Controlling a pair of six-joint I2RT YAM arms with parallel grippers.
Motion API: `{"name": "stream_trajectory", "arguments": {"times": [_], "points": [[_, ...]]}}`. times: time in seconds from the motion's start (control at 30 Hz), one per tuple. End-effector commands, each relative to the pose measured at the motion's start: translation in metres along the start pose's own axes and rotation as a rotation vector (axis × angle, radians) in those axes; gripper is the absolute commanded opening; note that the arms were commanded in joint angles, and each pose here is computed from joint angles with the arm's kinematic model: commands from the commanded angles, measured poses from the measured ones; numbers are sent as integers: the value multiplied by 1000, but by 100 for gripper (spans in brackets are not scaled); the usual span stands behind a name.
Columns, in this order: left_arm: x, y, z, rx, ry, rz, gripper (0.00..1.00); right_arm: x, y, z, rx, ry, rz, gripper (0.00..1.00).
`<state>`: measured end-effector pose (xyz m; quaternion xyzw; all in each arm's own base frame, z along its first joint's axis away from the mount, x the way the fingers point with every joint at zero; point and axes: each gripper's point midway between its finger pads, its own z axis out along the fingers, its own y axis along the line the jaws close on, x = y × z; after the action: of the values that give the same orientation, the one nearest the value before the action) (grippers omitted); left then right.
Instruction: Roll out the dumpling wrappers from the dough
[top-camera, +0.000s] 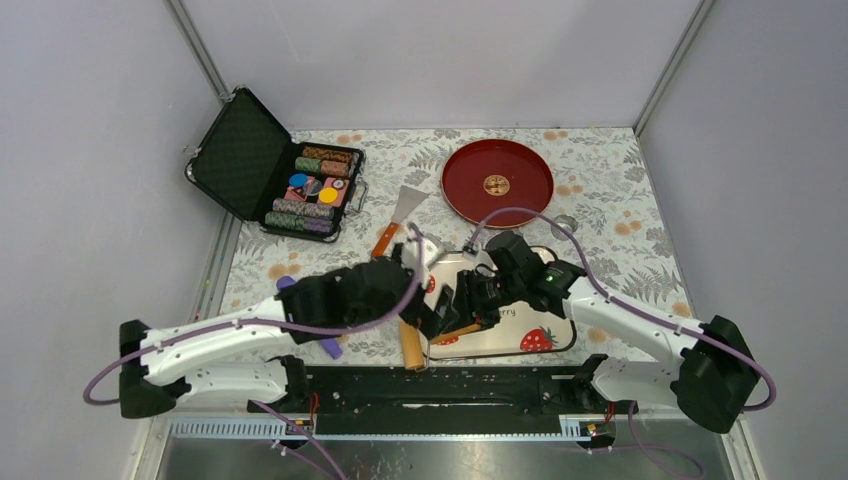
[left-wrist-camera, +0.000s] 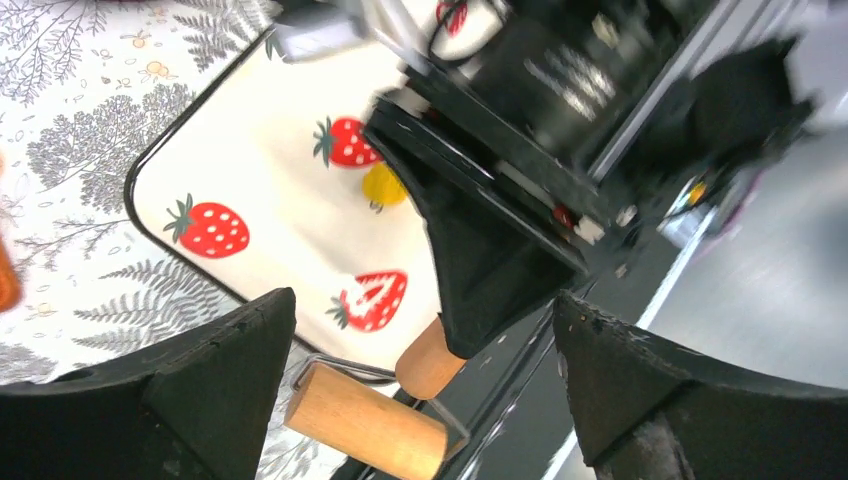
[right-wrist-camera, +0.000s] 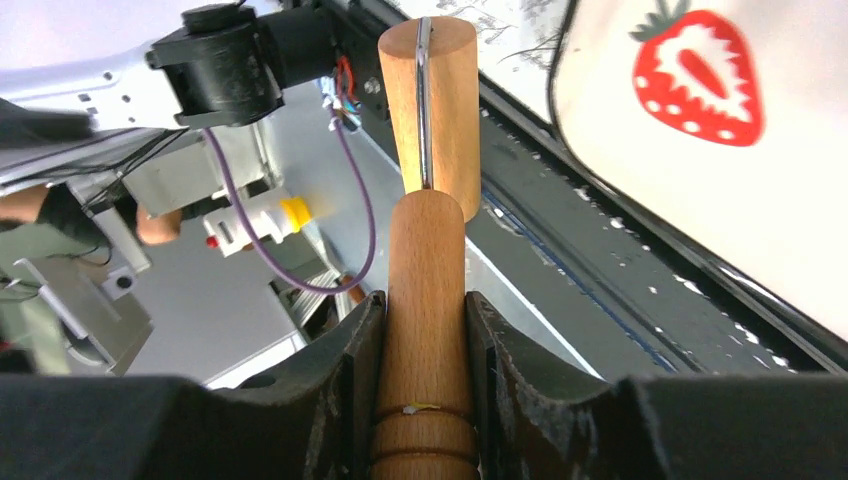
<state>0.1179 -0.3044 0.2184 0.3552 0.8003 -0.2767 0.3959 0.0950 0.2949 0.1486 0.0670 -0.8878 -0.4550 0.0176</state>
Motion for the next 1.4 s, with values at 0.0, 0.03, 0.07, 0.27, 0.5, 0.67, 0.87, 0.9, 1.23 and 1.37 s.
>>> {"name": "stream_trajectory", "arguments": {"times": [0.0,0.03,0.07,0.27,0.5,0.67,0.87,0.9,1.23,1.37], "points": [[-56,2,-17,153,-218,-329,99,-11,2,-19,53,-123,-70,0],[-60,9,-19,174,-236,-390,99,-15,0,-24,70,-153,-74,0],[-63,17,-22,188,-256,-461,99,-20,-3,-30,90,-192,-76,0],[-36,64,-13,225,-159,-743,99,-28,-7,-73,168,-300,-124,0],[41,92,26,134,114,-900,92,-30,-11,-126,294,-438,-128,0],[91,104,49,38,282,-966,83,-23,-7,-142,317,-457,-123,0],[123,109,70,31,344,-1001,69,-19,-3,-146,314,-453,-111,0],[126,108,74,39,352,-1006,67,-19,-3,-146,312,-452,-109,0],[145,111,98,62,417,-1029,47,-18,1,-145,300,-438,-102,0],[155,117,103,14,458,-1050,39,-18,2,-145,297,-435,-101,0]]}}
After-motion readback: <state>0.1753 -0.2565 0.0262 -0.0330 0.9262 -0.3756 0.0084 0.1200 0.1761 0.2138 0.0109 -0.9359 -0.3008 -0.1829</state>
